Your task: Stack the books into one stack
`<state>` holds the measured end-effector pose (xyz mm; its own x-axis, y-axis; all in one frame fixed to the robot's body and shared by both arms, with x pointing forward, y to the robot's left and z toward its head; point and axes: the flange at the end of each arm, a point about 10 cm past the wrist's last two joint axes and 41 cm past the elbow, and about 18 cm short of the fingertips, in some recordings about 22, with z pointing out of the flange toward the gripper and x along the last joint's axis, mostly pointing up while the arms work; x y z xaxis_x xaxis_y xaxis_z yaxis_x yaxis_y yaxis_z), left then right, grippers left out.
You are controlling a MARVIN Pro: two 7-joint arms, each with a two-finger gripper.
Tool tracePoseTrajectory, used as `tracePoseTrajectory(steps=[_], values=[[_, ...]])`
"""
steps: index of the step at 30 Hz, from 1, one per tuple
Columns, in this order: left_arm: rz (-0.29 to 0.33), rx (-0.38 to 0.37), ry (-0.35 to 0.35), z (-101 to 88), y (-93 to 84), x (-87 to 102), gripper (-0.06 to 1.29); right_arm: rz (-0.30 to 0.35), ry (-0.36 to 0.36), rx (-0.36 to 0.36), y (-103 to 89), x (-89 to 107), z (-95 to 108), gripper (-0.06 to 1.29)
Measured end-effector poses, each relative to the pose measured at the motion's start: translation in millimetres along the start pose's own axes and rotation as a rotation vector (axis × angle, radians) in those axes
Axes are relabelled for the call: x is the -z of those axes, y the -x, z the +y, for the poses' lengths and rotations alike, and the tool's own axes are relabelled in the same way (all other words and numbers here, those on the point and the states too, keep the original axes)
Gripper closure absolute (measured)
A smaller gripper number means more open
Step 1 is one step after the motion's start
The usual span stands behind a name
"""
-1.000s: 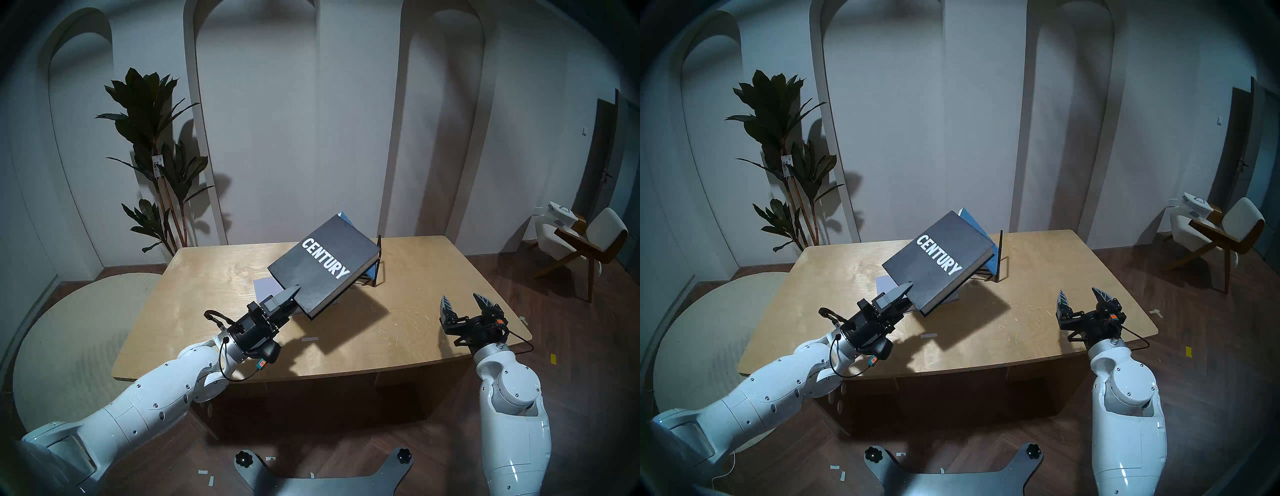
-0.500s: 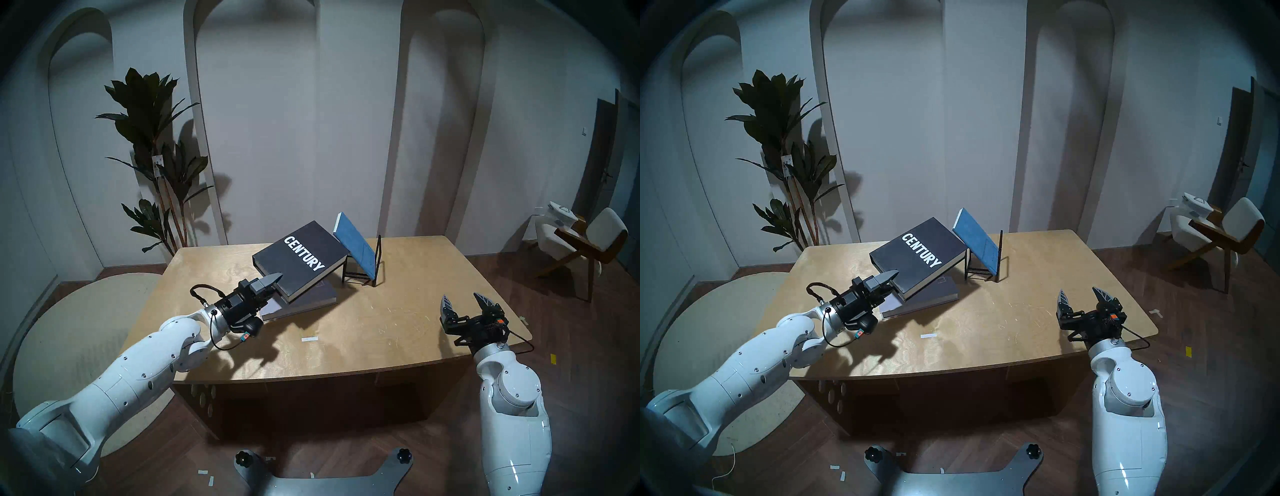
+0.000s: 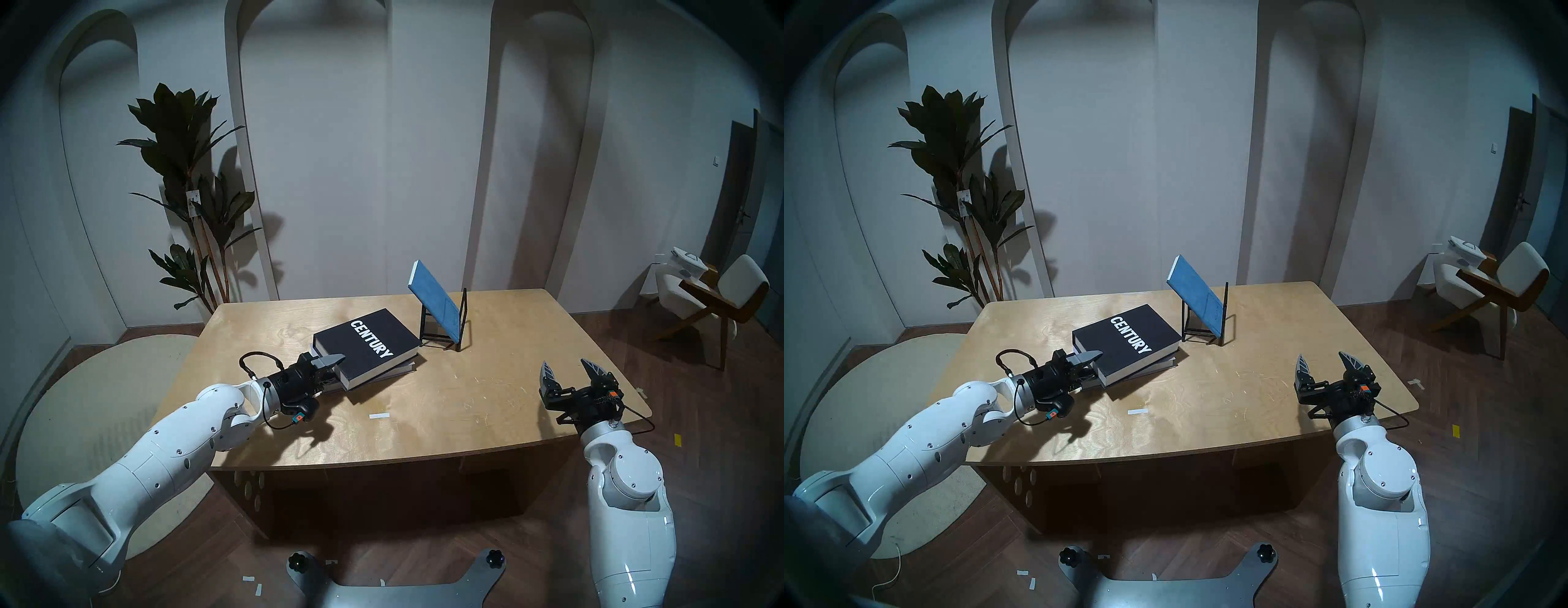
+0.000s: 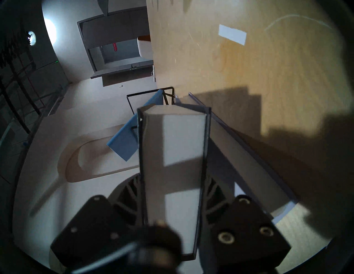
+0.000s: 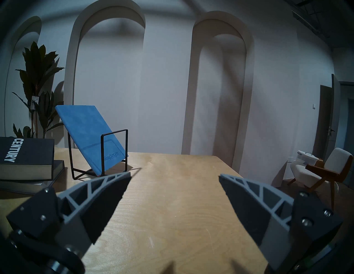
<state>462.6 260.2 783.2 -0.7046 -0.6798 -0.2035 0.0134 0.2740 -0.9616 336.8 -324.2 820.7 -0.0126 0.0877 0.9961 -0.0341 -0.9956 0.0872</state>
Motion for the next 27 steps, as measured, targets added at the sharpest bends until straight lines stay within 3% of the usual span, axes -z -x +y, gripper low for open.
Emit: tracePoseTrajectory(steps=[12,23,25,27], values=[[0.004,-0.019,0.019,-6.7,13.8,-13.3,0.85,-0.001,0.001,0.001,0.2,0.2,0,-0.01],[0.009,-0.087,0.061,-5.6,26.2,-3.2,0.84,-0.001,0.001,0.002,-0.1,0.3,0,-0.01],[0.004,-0.108,0.072,-6.1,30.9,0.1,0.14,-0.001,0.001,0.003,-0.1,0.3,0,-0.01],[0.002,-0.136,0.085,-8.0,36.5,3.9,0.09,-0.001,0.001,0.003,-0.1,0.3,0,-0.01]])
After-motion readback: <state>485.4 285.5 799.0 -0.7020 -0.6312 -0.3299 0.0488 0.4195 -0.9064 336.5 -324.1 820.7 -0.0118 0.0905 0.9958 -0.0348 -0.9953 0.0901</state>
